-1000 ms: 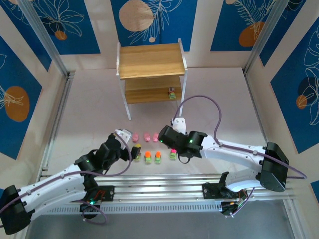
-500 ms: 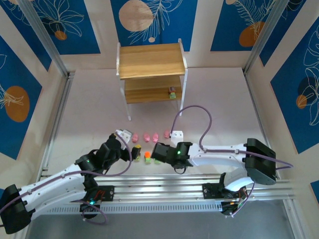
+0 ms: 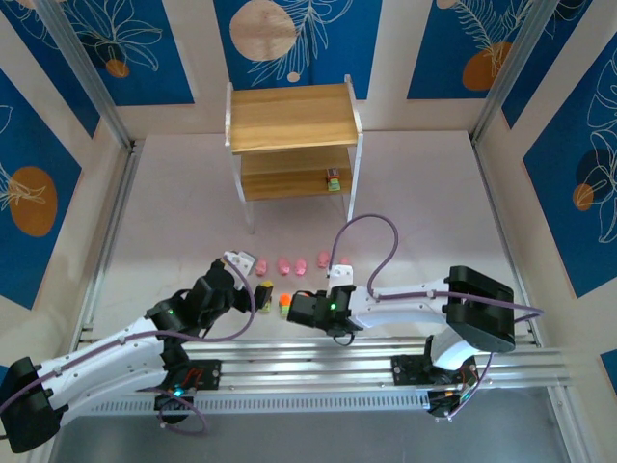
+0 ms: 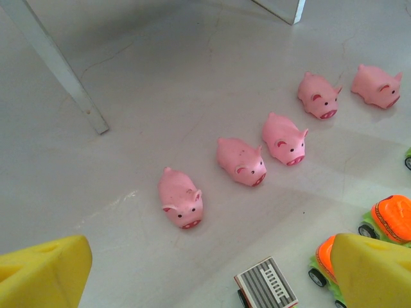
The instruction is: Place and organize the plastic toys onto the shelf
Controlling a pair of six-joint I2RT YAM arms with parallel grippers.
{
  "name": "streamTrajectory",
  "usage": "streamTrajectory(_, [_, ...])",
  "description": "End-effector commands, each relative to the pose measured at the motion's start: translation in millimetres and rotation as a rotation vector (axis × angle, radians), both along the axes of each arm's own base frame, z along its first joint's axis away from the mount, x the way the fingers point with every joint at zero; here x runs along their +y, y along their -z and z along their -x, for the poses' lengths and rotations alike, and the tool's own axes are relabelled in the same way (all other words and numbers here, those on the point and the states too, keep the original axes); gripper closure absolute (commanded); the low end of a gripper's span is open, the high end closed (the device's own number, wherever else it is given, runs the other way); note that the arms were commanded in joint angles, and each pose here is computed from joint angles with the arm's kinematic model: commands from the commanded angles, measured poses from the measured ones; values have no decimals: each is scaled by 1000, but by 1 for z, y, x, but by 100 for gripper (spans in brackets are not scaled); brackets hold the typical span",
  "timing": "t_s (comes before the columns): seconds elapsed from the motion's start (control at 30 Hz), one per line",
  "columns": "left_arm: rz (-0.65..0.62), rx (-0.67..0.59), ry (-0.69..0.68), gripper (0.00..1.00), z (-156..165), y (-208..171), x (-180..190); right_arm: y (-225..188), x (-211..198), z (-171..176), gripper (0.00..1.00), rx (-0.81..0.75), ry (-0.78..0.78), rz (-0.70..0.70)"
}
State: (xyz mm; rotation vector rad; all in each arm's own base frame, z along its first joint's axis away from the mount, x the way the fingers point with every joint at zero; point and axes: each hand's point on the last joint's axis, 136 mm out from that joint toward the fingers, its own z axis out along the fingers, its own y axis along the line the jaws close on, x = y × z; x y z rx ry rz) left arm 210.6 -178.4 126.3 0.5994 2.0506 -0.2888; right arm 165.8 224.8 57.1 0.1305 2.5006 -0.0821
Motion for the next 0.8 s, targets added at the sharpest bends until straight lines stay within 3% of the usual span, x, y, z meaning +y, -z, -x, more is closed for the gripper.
streamTrajectory(0.0, [26, -20, 10, 4, -2, -9, -5, 5, -5, -2, 49, -28, 42, 1])
streamTrajectory(0.6, [19, -20, 6, 4, -4, -8, -5, 27, 0, -11, 49, -9, 33, -22])
streamTrajectory(0.77, [19, -20, 6, 5, -4, -8, -5, 35, 1, -13, 54, 3, 34, -18])
